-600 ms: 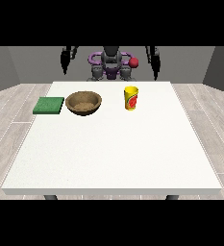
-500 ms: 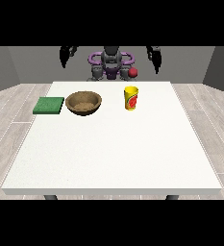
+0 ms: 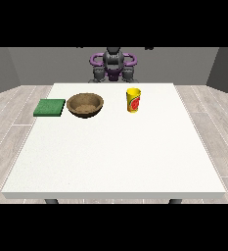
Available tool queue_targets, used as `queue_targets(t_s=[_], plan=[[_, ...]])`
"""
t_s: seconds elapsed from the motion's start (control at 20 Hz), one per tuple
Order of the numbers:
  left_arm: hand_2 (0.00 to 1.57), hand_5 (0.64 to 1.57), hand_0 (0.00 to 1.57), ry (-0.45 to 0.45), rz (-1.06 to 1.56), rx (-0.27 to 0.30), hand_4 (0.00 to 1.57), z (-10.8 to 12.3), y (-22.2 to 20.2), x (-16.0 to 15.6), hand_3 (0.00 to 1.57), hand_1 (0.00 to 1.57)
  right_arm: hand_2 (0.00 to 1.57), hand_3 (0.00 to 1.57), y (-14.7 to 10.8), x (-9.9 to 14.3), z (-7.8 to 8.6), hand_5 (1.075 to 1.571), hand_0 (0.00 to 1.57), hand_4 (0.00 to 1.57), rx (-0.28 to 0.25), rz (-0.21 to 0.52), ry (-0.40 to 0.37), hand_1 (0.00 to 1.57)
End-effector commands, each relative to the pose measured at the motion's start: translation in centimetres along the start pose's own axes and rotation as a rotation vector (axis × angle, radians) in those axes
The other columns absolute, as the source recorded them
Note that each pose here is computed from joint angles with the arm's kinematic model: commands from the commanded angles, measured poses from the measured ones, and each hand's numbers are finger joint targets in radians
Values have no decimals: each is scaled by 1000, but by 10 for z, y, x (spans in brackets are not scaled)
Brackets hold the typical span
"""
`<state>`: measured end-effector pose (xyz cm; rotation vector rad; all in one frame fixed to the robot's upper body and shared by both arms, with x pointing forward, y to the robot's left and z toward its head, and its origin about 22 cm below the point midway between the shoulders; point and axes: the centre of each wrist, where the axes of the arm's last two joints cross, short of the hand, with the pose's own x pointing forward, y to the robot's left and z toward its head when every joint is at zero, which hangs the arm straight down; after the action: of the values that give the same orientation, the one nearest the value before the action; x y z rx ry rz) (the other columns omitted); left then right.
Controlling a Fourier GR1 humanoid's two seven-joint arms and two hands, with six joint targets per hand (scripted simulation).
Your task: Pick the cup and pour the ball into the bowl, then pick the bowl and place it on the pad
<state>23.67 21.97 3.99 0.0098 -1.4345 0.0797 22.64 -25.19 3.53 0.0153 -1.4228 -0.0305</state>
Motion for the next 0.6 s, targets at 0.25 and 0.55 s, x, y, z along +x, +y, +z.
queue_targets(t_s=[0.25,0.55], plan=[[0,1555,0,-150,39,-18,556,-2,-35,59,0,0,0,0,-2,73,16,1548,0,760,-33,-36,-143,0],[0,1544,0,-359,-1,-1,583,-37,-40,60,0,0,0,0,35,75,-3,1550,0,730,48,-38,-344,0]])
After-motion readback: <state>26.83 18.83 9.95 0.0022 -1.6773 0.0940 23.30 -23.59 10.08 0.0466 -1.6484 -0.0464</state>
